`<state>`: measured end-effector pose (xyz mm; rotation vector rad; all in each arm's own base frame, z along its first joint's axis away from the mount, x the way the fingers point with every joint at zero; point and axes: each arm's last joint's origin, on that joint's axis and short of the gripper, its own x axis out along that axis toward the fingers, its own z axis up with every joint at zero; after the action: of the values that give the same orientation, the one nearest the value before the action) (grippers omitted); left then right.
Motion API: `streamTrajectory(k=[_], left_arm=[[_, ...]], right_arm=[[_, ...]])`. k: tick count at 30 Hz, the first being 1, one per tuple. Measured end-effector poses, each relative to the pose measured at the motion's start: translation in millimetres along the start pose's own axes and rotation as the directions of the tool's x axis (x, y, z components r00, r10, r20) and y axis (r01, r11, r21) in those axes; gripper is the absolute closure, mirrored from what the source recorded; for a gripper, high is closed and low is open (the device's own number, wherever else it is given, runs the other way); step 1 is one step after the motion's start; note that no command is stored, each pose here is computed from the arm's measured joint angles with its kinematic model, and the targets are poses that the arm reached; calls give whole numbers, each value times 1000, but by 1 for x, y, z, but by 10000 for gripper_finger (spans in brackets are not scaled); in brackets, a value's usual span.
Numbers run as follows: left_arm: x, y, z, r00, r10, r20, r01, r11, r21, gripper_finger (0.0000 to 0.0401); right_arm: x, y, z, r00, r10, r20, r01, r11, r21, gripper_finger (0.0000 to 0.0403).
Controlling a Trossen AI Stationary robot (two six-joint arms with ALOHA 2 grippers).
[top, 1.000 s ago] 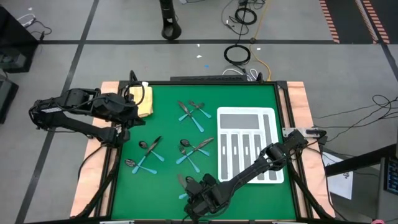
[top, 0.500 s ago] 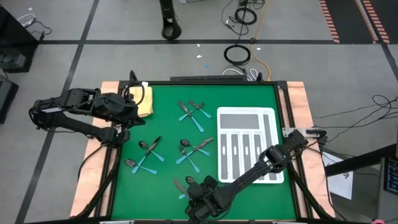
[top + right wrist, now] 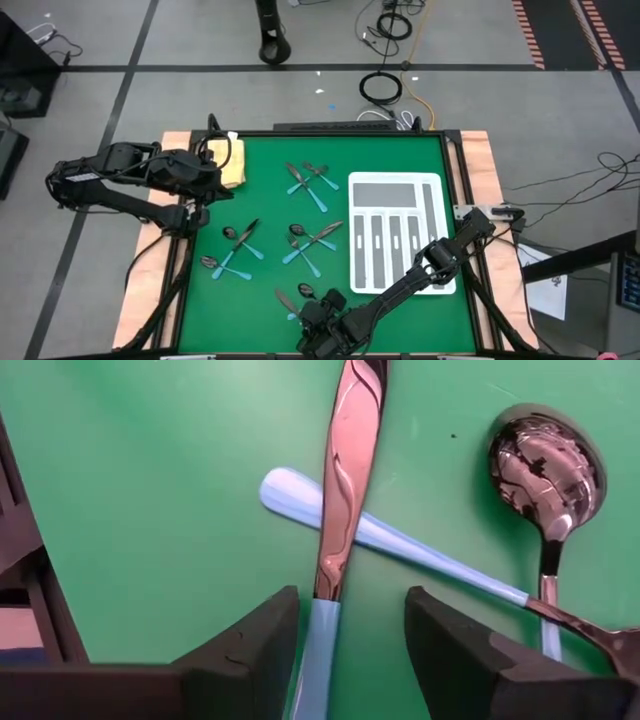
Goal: Sort silverware
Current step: Put the bottom blue knife into the tray
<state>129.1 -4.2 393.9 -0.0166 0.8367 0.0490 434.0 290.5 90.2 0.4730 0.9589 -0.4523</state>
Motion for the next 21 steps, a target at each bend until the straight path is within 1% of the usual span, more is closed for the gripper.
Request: streamTrajectory(k=[5,8,10,11,17,21], left_arm=[[0,0,0,1000,0,0,0,1000,0,380],[0,0,0,1000,0,0,0,1000,0,380],[0,0,0,1000,1,0,-1,1000,6,380],[0,0,0,1000,5,0,-5,1000,7,380],[0,1,0,1000,20,1,-20,1000,8,380],[0,1,0,1000,20,2,-20,1000,8,380]], right_arm=[[1,-1,-11,999,-25,-24,24,999,-40,288],[0,-2,-14,998,-45,-36,43,998,-54,335],[0,-3,-14,998,-46,-45,43,997,-66,373],[0,-3,-14,998,-44,-51,40,997,-69,385],[-3,-2,-13,998,-41,-50,40,999,-30,398],[-14,4,-4,999,-41,-19,41,999,-2,400]])
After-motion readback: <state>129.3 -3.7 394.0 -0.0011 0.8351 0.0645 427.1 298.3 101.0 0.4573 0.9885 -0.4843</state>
